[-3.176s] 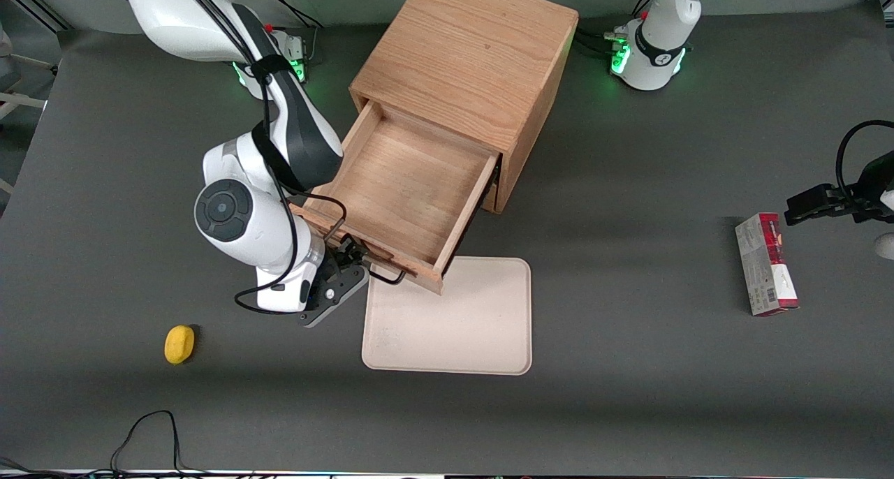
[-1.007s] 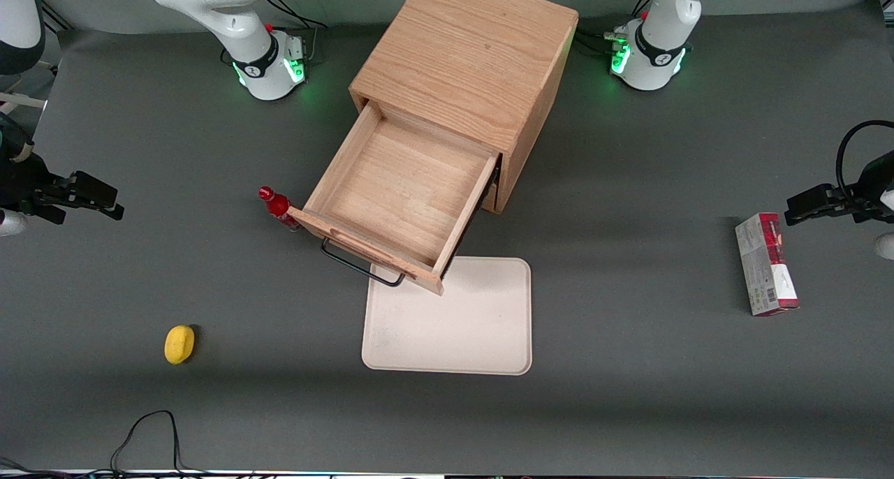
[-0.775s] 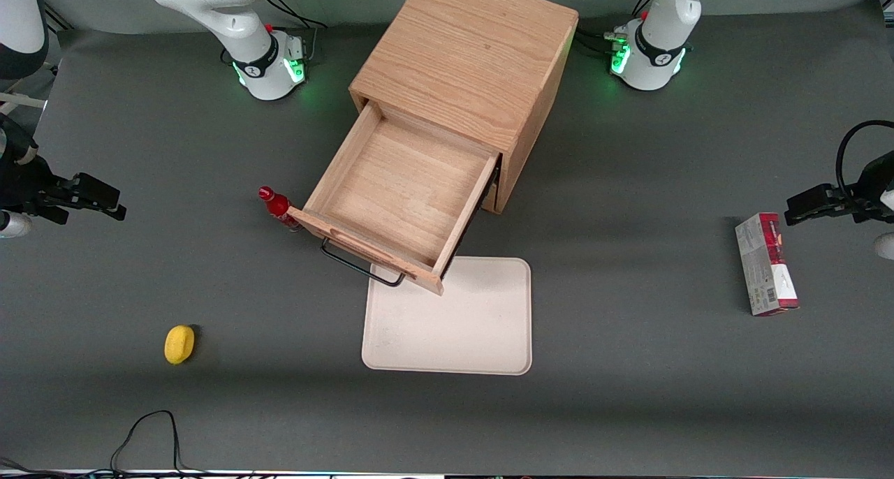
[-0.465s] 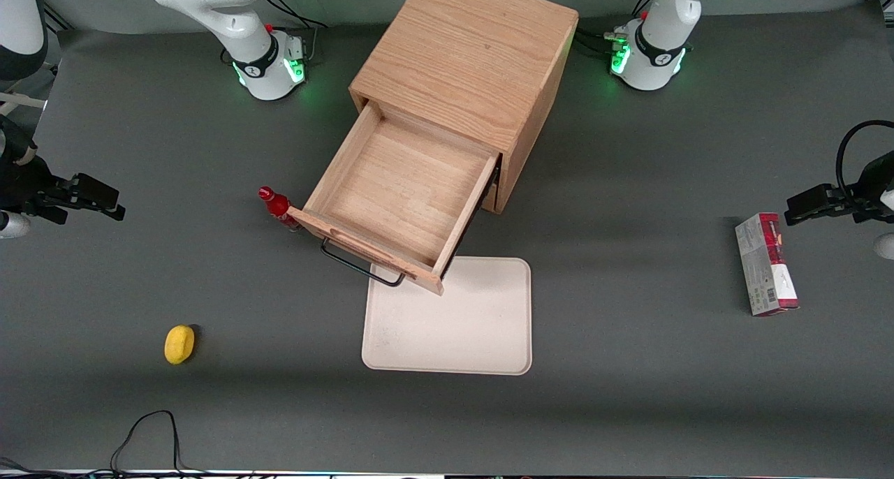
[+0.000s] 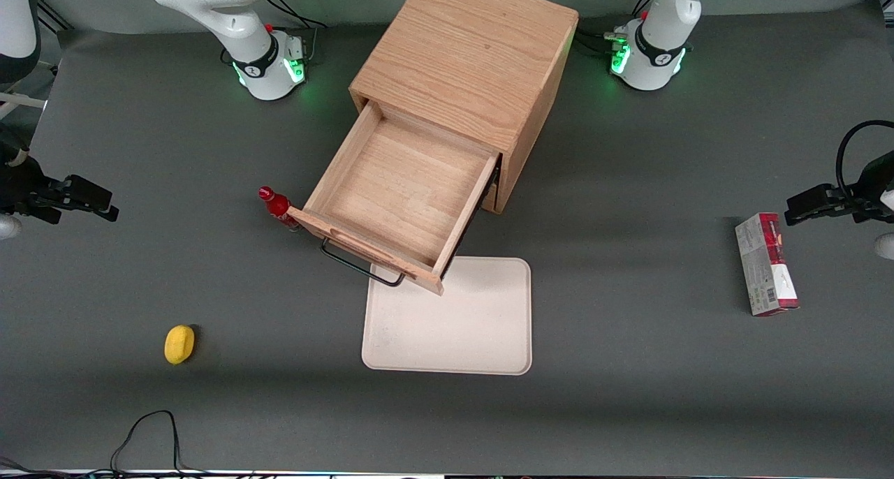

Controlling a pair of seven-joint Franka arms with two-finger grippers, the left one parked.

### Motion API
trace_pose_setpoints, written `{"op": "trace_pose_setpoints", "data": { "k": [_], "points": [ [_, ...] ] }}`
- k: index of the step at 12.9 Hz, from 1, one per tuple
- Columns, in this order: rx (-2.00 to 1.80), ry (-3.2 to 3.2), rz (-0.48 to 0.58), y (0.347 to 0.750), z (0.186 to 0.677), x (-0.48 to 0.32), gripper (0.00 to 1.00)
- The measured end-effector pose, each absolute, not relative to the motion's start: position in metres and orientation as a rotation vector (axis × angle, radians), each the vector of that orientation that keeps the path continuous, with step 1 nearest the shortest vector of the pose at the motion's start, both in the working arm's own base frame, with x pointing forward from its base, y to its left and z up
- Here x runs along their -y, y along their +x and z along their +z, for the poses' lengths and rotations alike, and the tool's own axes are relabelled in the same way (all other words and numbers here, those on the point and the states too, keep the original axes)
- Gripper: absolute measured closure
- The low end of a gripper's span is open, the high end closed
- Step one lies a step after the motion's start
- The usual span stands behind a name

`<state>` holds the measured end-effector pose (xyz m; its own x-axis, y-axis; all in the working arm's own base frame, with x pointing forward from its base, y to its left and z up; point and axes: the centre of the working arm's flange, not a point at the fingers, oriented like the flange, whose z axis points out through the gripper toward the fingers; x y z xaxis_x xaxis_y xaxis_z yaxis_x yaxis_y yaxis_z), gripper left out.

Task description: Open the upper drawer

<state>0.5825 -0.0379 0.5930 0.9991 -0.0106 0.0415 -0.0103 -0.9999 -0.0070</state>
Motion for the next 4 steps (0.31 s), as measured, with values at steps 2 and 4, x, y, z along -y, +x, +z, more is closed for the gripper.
{"op": "trace_pose_setpoints", "data": {
  "k": [2,4],
  "points": [
    [-0.022,-3.134,-0.064,0.5825,0.5927,0.04,0.0],
    [-0.022,-3.134,-0.064,0.5825,0.5926,0.04,0.0]
  ]
}}
